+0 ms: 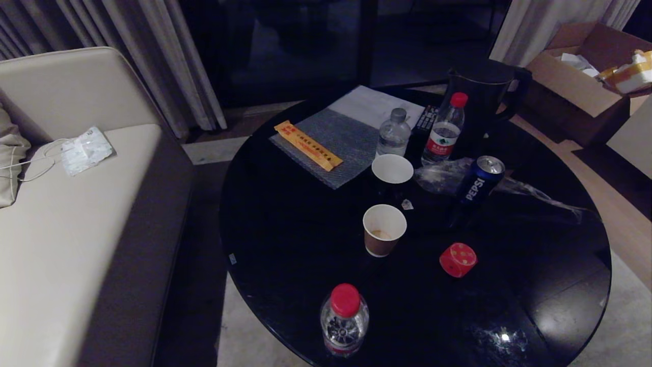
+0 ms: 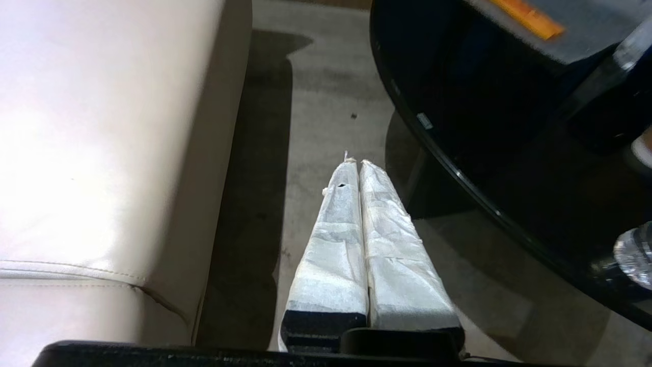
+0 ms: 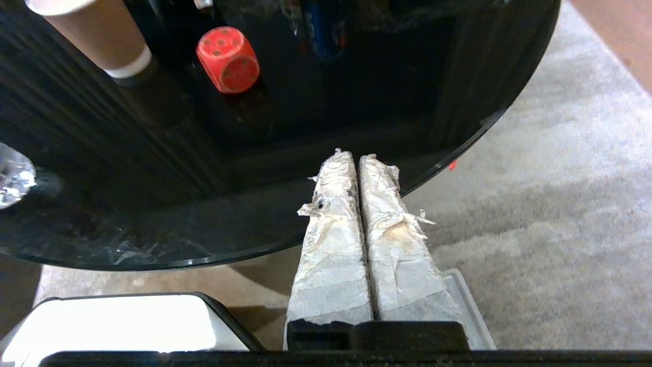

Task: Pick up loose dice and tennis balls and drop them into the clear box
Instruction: Pick up toys out of the box

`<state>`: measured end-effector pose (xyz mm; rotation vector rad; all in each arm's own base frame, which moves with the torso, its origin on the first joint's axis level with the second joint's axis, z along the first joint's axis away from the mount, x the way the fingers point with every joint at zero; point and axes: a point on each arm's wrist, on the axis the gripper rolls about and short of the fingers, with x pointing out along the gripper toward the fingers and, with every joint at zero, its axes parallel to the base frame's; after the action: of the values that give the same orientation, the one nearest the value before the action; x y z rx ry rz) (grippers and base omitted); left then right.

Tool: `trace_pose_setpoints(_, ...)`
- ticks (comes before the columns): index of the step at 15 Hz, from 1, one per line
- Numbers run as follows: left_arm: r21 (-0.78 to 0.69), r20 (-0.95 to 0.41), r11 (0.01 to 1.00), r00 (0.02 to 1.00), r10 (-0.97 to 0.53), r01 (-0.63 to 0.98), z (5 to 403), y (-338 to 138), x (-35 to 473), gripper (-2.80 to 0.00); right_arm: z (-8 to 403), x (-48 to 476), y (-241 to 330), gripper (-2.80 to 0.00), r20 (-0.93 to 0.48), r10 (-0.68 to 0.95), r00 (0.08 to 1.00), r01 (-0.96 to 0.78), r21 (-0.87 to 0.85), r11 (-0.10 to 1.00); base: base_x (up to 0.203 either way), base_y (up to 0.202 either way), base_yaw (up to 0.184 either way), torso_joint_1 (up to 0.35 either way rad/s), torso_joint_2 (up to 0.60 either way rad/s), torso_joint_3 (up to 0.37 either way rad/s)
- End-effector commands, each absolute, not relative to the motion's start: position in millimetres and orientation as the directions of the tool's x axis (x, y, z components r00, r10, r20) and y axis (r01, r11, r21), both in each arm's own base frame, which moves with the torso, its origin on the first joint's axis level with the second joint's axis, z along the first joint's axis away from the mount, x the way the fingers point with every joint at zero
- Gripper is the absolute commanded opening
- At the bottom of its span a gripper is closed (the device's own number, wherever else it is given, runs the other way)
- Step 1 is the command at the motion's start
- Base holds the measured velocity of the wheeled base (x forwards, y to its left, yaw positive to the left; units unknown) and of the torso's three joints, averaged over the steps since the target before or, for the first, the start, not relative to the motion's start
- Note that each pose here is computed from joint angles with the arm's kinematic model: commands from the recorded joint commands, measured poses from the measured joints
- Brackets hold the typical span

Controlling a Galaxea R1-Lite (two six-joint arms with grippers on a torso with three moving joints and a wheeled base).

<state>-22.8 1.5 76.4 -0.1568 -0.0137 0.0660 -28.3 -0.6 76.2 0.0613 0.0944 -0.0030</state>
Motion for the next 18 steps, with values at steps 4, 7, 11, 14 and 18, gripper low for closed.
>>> trace_pose_setpoints(4, -0.153, 0.008, 0.986, 0.998, 0.067, -0.065, 76.5, 1.5, -22.7, -2.8, 76.2, -28.2, -0.6, -2.8, -0.096, 0.0, 0.995, 0.006, 0.06, 0.998, 0.0, 0.0, 0.0, 0.004, 0.0, -0.181)
trace_pose_setpoints(7, -0.153, 0.008, 0.986, 0.998, 0.067, -0.065, 76.4, 1.5, -22.8, -2.8, 75.5, -27.8, -0.7, -2.8, -0.095, -0.004, 0.995, 0.006, 0.021, 1.0, 0.0, 0.0, 0.0, 0.003, 0.0, -0.049)
trace_pose_setpoints(11, -0.153, 0.008, 0.986, 0.998, 0.067, -0.065, 76.5, 1.5, -22.7, -2.8, 117.4, -22.6, -0.3, -2.8, -0.137, 0.009, 0.99, 0.002, 0.079, 0.997, 0.0, 0.0, 0.0, 0.0, 0.0, 0.0)
trace_pose_setpoints(14, -0.153, 0.008, 0.986, 0.998, 0.067, -0.065, 76.5, 1.5, -22.7, -2.8, 160.4, 20.5, 0.9, -2.8, -0.337, 0.041, 0.941, -0.001, 0.117, 0.993, 0.0, 0.0, 0.0, 0.0, 0.0, 0.0)
trace_pose_setpoints(18, -0.153, 0.008, 0.986, 0.998, 0.067, -0.065, 76.5, 1.5, -22.7, -2.8, 174.7, 81.8, 12.1, -2.8, -0.534, 0.285, 0.796, -0.175, 0.248, 0.953, 0.0, 0.0, 0.0, 0.0, 0.0, 0.0)
